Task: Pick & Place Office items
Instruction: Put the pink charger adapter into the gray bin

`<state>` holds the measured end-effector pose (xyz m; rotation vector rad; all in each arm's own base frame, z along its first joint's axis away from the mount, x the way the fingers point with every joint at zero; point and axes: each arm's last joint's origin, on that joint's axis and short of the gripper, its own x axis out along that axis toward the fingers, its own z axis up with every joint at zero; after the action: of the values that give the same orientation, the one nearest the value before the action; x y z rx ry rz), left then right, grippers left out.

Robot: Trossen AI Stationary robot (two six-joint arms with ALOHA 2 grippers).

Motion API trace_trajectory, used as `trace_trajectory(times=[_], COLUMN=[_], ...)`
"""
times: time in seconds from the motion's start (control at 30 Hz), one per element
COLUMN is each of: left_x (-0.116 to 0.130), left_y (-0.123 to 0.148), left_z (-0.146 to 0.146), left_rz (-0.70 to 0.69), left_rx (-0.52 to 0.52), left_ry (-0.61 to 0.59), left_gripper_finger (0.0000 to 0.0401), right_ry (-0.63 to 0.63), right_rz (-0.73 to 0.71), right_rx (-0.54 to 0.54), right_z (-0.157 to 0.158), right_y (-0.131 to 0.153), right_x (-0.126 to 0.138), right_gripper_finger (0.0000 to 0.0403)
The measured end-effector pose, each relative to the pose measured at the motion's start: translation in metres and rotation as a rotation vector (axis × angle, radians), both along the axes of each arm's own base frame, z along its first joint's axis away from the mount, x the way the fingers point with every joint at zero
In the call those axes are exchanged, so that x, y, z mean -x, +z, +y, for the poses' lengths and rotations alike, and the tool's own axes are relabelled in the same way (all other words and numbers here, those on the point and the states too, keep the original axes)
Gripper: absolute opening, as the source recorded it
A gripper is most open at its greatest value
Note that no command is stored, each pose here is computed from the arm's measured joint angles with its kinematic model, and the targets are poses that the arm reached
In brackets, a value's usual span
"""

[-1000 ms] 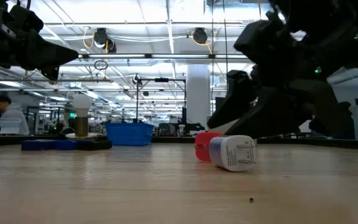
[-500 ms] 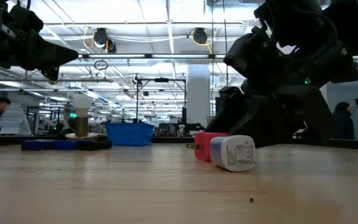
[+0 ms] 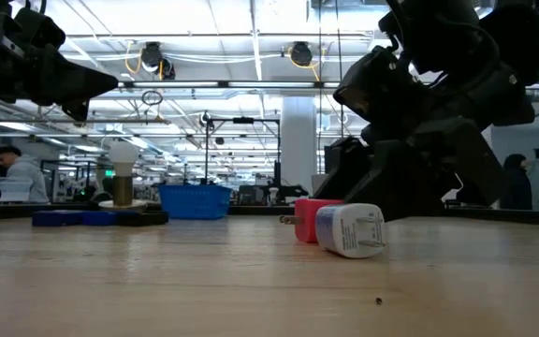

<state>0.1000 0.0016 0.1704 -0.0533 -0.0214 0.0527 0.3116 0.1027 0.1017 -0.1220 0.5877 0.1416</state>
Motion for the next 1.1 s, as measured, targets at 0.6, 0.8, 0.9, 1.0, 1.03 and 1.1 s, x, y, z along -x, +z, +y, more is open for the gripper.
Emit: trace_trajectory(times=[0.6,0.8,0.9,1.0,1.03,1.1], left_x=[0.0000,0.0000,0.0000,0.0000,0.0000,0.0000], left_y=[0.0000,0.0000,0.0000,0.0000,0.0000,0.0000], left_z=[0.0000,0.0000,0.0000,0.0000,0.0000,0.0000], left_rz=[0.000,0.000,0.000,0.000,0.000,0.000], left_rx=[0.000,0.000,0.000,0.000,0.000,0.000], left_ry=[0.000,0.000,-0.001,0.000,0.000,0.000], left_gripper_finger=[0.0021,0.0021,0.0021,0.0021,0.0021,0.0021], right_ry=[-0.001,-0.001,-0.001,-0.001,-0.002,-0.002], right_rz=[0.009,0.009,0.009,0.009,0.009,0.009], right_rx=[-0.042,-0.042,-0.042,-0.041,-0.041,-0.041], right_z=[0.0002,0.0002,0.0002,0.0002,0.0002,0.0002], right_y=[-0.0002,-0.0002,-0.0002,-0.0002,-0.0002,-0.0002], right_x=[0.0001,0.0001,0.0001,0.0001,0.0001,0.0001], right_gripper_finger=[0.0251,0.0251,0.0251,0.0243,0.0239,0.0226])
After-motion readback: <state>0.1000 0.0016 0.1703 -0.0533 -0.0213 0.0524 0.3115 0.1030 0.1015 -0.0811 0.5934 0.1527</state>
